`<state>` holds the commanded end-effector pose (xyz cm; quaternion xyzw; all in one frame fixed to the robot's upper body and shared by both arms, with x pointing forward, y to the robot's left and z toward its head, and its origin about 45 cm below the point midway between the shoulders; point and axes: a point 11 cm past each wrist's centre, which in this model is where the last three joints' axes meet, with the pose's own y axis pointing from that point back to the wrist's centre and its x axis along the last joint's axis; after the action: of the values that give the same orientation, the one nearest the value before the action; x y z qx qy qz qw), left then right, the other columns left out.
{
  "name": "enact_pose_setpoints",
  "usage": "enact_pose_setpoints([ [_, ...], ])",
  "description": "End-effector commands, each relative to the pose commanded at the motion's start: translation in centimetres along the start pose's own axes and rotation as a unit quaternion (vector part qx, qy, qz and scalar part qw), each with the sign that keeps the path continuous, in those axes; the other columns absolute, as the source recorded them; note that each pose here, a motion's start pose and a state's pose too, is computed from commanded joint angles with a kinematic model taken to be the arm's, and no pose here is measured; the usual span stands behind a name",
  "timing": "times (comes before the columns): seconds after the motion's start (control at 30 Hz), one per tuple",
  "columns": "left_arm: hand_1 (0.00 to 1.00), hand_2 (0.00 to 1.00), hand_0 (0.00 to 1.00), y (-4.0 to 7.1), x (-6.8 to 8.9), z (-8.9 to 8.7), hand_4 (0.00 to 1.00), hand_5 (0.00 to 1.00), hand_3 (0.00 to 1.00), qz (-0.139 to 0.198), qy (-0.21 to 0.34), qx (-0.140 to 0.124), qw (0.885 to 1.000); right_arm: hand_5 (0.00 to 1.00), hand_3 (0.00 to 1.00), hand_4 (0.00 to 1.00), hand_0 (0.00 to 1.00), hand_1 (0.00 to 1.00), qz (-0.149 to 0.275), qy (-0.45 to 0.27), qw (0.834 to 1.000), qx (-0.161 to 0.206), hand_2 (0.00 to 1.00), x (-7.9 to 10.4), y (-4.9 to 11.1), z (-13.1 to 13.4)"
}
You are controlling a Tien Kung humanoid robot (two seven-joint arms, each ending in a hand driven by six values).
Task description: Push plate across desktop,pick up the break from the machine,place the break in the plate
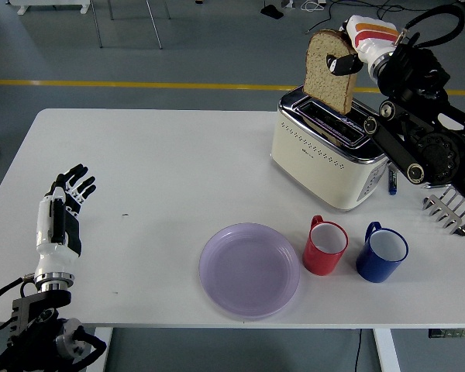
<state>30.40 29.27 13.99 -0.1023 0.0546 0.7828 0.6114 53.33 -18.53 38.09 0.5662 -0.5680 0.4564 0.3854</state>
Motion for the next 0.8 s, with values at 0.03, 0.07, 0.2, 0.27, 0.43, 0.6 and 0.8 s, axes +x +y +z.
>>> enact_pose_setpoints([
  [0.03, 0.741, 0.792, 0.744, 0.1, 0.0, -0.1, 0.445, 0.821, 0.702, -0.001, 0.0, 0.003, 1.0, 0.261, 0.399, 0.14, 0.068, 0.147, 0.008, -0.012, 1.0, 0.009, 0.282, 0.5, 0.1, -0.5],
  [0.07, 0.741, 0.792, 0.744, 0.1, -0.1, -0.2, 0.445, 0.821, 0.702, -0.003, -0.001, 0.005, 1.0, 0.261, 0.399, 0.14, 0.068, 0.147, 0.019, -0.024, 0.999, 0.018, 0.282, 1.2, 0.3, -1.0],
  [0.2, 0.741, 0.792, 0.744, 0.2, -0.1, -0.3, 0.445, 0.821, 0.702, -0.006, -0.002, 0.008, 1.0, 0.261, 0.399, 0.14, 0.068, 0.147, 0.018, -0.061, 0.997, 0.047, 0.282, 1.9, 1.3, -2.8],
  [0.27, 0.74, 0.793, 0.743, 0.3, -0.1, -0.3, 0.444, 0.812, 0.703, -0.005, -0.002, 0.008, 1.0, 0.25, 0.397, 0.136, 0.066, 0.142, 0.005, -0.082, 0.995, 0.062, 0.282, 1.7, 1.9, -3.7],
  [0.43, 0.739, 0.792, 0.744, 0.4, -0.2, -0.5, 0.445, 0.809, 0.704, -0.008, -0.003, 0.011, 1.0, 0.219, 0.396, 0.163, 0.066, 0.142, -0.086, -0.157, 0.979, 0.102, 0.281, -1.0, 4.3, -6.2],
  [0.6, 0.739, 0.792, 0.744, 0.5, -0.2, -0.5, 0.445, 0.809, 0.704, -0.008, -0.003, 0.011, 1.0, 0.219, 0.396, 0.163, 0.066, 0.142, -0.172, -0.225, 0.951, 0.122, 0.281, -4.1, 6.7, -7.3],
  [0.8, 0.74, 0.795, 0.744, 0.6, -0.2, -0.7, 0.447, 0.812, 0.704, -0.007, -0.006, 0.014, 1.0, 0.208, 0.396, 0.172, 0.074, 0.143, -0.281, -0.247, 0.919, 0.123, 0.282, -9.9, 10.7, -7.0],
])
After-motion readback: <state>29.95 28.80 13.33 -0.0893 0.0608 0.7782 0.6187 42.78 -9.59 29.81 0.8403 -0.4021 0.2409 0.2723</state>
